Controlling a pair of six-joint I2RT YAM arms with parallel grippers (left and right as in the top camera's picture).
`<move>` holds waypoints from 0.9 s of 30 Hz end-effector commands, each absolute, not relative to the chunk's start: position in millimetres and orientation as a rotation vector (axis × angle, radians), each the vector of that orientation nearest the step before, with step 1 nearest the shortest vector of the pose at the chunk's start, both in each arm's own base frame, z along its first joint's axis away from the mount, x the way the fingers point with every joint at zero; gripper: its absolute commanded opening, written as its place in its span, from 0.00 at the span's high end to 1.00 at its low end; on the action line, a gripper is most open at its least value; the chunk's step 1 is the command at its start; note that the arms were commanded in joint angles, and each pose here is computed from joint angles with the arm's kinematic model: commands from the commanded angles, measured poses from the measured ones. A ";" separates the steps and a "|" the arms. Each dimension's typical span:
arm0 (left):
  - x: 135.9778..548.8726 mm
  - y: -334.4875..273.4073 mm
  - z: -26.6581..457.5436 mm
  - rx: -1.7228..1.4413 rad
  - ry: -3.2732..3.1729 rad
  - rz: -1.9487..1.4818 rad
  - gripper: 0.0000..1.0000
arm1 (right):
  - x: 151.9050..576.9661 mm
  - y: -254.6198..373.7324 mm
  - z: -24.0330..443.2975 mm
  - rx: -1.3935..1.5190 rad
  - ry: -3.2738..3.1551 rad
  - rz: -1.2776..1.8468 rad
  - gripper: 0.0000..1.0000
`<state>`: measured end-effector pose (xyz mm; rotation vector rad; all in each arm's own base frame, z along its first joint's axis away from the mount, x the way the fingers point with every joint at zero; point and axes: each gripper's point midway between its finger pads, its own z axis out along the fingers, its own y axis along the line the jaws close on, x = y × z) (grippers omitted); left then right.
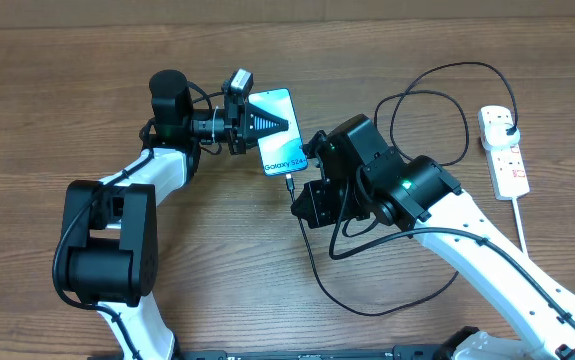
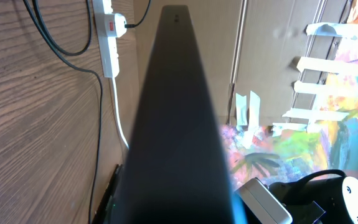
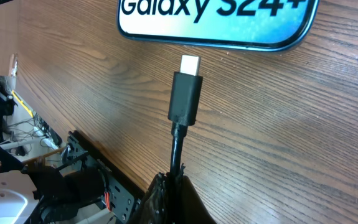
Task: Plug charger to phone and switch on socket
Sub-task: 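Push the USB-C plug up into the phone's bottom port with right gripper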
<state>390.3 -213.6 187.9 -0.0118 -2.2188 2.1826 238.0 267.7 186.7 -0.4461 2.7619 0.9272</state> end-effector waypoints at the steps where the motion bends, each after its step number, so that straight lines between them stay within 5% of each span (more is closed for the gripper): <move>1: 385.4 -218.8 200.3 -0.111 -2.204 2.190 0.96 | 238.1 269.7 185.4 -0.461 2.758 0.933 0.96; 27: 381.7 -230.1 199.8 -0.099 -2.190 2.169 0.96 | 241.0 272.6 188.2 -0.466 2.735 0.946 0.96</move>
